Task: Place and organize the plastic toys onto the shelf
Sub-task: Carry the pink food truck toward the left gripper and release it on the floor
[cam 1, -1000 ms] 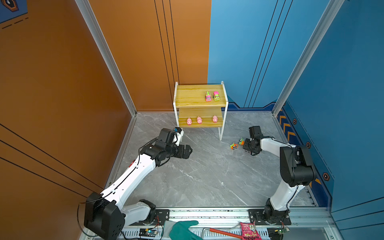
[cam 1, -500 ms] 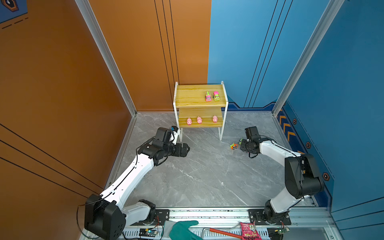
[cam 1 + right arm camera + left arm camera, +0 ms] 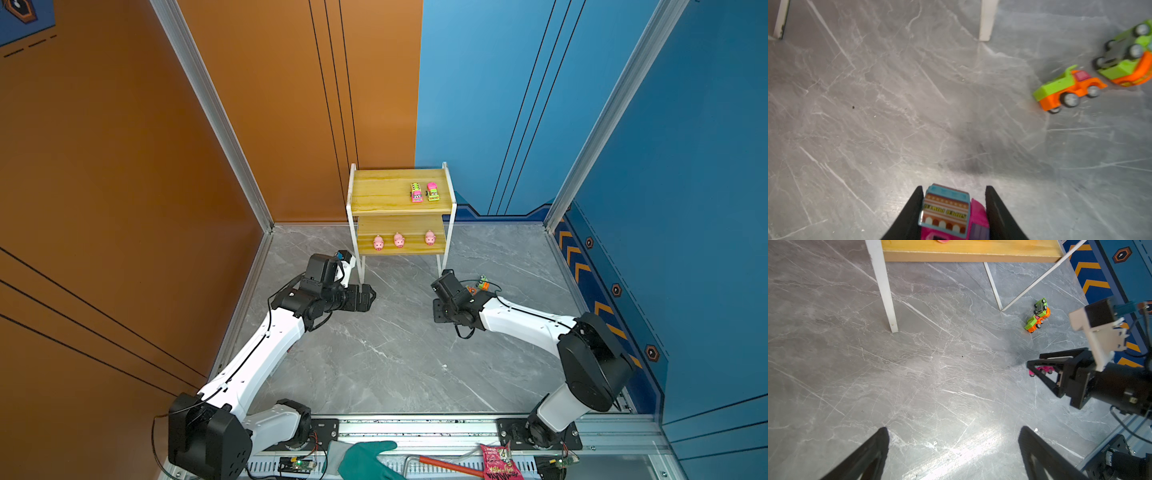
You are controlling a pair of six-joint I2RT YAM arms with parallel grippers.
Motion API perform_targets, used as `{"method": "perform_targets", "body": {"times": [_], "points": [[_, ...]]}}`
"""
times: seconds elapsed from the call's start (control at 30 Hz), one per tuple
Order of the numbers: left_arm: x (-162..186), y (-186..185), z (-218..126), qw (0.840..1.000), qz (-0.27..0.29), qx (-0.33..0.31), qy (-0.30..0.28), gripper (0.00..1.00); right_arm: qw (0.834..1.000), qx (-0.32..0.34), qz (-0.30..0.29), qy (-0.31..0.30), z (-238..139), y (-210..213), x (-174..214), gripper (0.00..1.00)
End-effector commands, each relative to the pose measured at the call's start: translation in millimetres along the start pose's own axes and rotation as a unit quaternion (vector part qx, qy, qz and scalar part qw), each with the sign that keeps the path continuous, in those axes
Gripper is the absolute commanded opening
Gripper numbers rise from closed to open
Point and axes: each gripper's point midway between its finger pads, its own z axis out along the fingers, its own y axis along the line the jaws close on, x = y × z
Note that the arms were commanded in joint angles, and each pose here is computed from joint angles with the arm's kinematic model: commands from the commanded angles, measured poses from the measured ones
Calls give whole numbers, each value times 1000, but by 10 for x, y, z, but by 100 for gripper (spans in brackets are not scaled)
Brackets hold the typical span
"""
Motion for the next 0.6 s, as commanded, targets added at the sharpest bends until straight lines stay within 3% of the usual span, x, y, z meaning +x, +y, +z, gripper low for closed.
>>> {"method": "perform_targets", "body": {"times": [0.0, 0.2, 0.33, 0.57], "points": [[-26, -7, -75, 1000, -4, 4, -11, 98, 1000, -9, -4, -2, 115, 288, -21, 41], [-26, 25, -89, 1000, -4, -5, -15, 98, 999, -42, -17, 16, 324, 656, 25, 42], [-16, 33, -78, 1000, -4, -7, -13, 98, 996, -84, -11, 31, 409, 875, 45, 50], [3, 68, -30, 1000, -7, -12, -6, 98, 985, -175, -9, -4, 176, 1082, -150, 61]]}}
